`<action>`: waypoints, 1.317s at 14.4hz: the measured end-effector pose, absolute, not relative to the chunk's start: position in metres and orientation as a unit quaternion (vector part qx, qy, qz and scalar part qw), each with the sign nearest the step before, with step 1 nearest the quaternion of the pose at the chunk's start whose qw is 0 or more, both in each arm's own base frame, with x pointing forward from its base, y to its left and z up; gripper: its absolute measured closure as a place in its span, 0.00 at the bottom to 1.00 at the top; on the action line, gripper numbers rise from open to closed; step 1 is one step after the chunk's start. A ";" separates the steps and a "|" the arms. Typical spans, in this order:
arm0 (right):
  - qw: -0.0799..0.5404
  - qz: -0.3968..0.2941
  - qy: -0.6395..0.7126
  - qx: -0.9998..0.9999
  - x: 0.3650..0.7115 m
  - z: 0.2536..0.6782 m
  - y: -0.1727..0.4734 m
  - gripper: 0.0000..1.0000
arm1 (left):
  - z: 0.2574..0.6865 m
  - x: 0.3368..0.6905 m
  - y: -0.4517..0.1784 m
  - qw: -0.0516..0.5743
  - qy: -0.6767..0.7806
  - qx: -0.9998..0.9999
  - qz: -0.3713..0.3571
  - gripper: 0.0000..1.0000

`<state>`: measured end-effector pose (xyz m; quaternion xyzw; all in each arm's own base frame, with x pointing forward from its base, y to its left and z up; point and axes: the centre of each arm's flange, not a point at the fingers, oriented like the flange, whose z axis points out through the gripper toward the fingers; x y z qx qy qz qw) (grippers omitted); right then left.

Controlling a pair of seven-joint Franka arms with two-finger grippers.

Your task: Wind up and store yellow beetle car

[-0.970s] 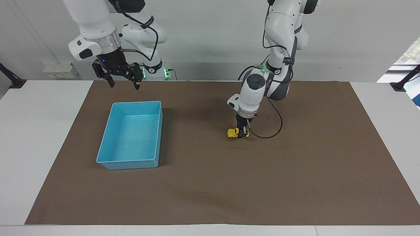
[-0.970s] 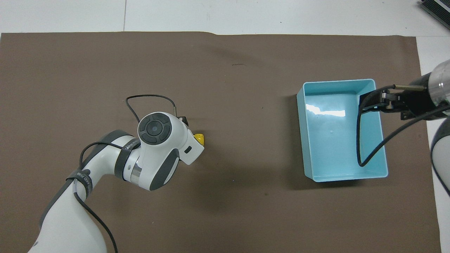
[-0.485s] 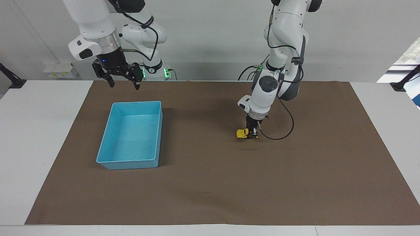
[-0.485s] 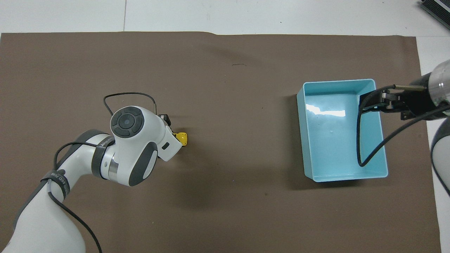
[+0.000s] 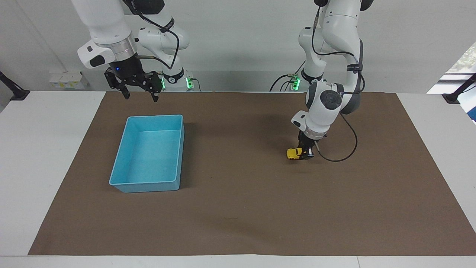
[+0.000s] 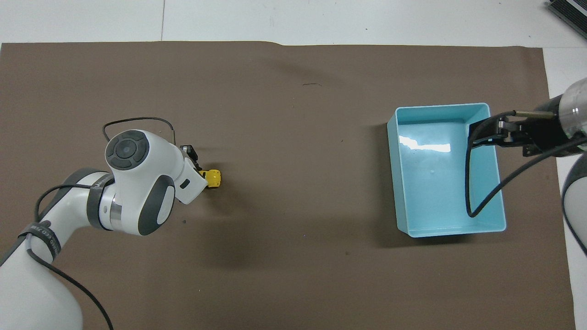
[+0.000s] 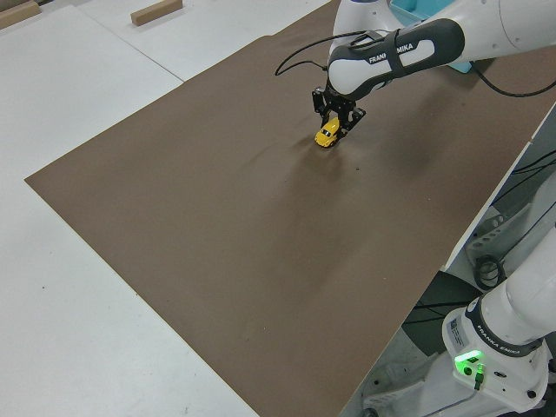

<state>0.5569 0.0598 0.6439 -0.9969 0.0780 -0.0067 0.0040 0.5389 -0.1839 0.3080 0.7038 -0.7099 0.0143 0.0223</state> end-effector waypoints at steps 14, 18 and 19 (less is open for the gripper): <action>0.004 -0.007 0.083 -0.997 0.558 0.644 0.052 0.00 | 0.384 0.575 -0.151 0.027 -0.535 0.845 0.011 0.00; 0.004 -0.007 0.040 -0.999 0.558 0.644 0.053 0.00 | 0.409 0.593 -0.121 0.022 -0.309 0.950 0.030 0.00; 0.003 -0.007 0.027 -1.000 0.558 0.644 0.053 0.00 | 0.415 0.598 -0.110 0.022 -0.254 0.966 0.033 0.00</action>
